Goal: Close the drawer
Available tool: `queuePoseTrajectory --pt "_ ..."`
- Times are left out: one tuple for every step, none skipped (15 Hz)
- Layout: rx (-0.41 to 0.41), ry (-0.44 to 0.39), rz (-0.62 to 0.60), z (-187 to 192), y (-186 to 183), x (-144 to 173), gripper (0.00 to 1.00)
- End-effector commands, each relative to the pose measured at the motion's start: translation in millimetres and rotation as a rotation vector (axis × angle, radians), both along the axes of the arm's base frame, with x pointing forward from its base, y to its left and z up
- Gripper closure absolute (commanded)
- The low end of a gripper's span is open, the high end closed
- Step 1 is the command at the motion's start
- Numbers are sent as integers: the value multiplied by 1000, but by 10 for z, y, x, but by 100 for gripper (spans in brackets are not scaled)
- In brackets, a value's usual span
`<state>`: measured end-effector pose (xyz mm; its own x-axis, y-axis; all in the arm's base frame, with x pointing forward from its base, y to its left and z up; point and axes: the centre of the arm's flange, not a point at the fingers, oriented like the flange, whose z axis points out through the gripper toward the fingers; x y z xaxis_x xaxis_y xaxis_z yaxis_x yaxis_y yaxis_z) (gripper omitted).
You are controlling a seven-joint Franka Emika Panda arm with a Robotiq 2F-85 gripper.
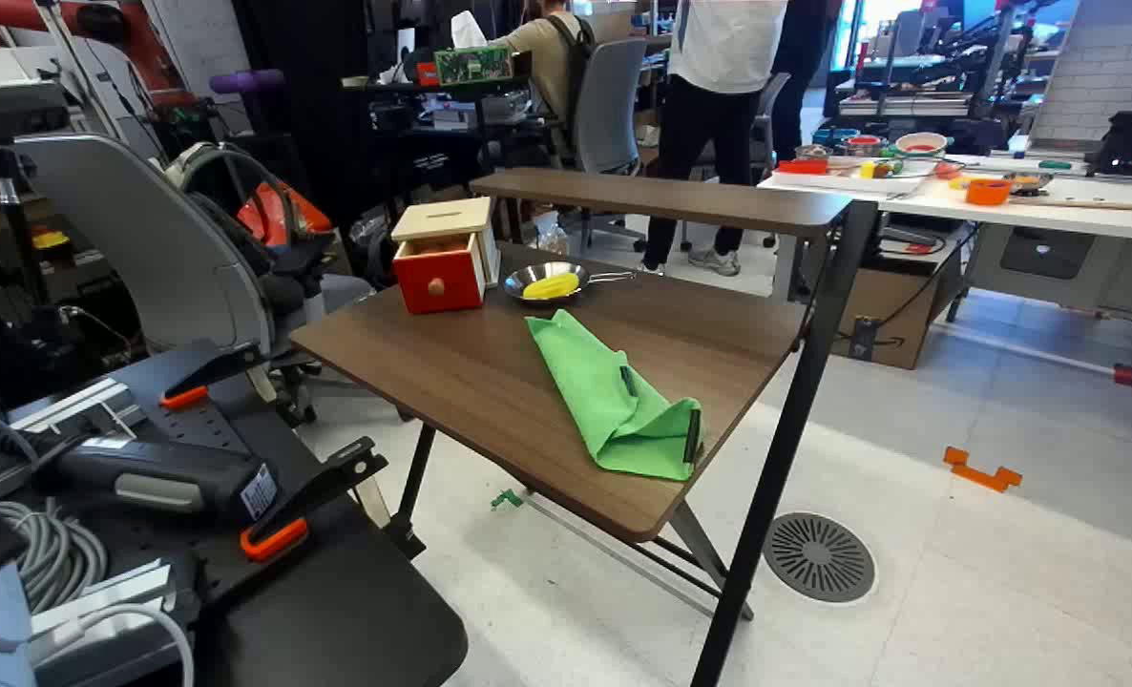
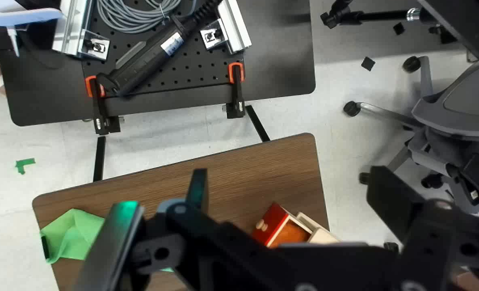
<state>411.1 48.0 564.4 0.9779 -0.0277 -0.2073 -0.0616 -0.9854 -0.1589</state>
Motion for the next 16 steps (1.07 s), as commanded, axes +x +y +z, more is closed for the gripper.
queuePoseTrajectory --pt "0 -1 0 4 0 1 0" --pt "-39 -26 15 -30 4 49 0" --pt "-53 -35 38 -52 8 80 0" --pt "-96 -62 57 -93 38 158 0" --pt "-147 -95 81 -148 58 237 0" --pt "-194 -119 102 -205 89 343 0" --pt "-236 -138 124 -282 131 448 0" --pt "-264 -154 160 -394 167 556 0" --pt "-284 -166 193 -494 212 639 0" --pt "-298 -189 243 -639 237 723 0" --pt "-315 -213 278 -772 274 798 0" --pt "-310 -235 315 -905 281 873 0" --pt "-299 -258 354 -1037 288 939 0" --pt "-279 -293 390 -1166 275 986 0" --pt "-252 -317 426 -1281 265 1030 0" --pt "-214 -337 462 -1406 259 1057 0"
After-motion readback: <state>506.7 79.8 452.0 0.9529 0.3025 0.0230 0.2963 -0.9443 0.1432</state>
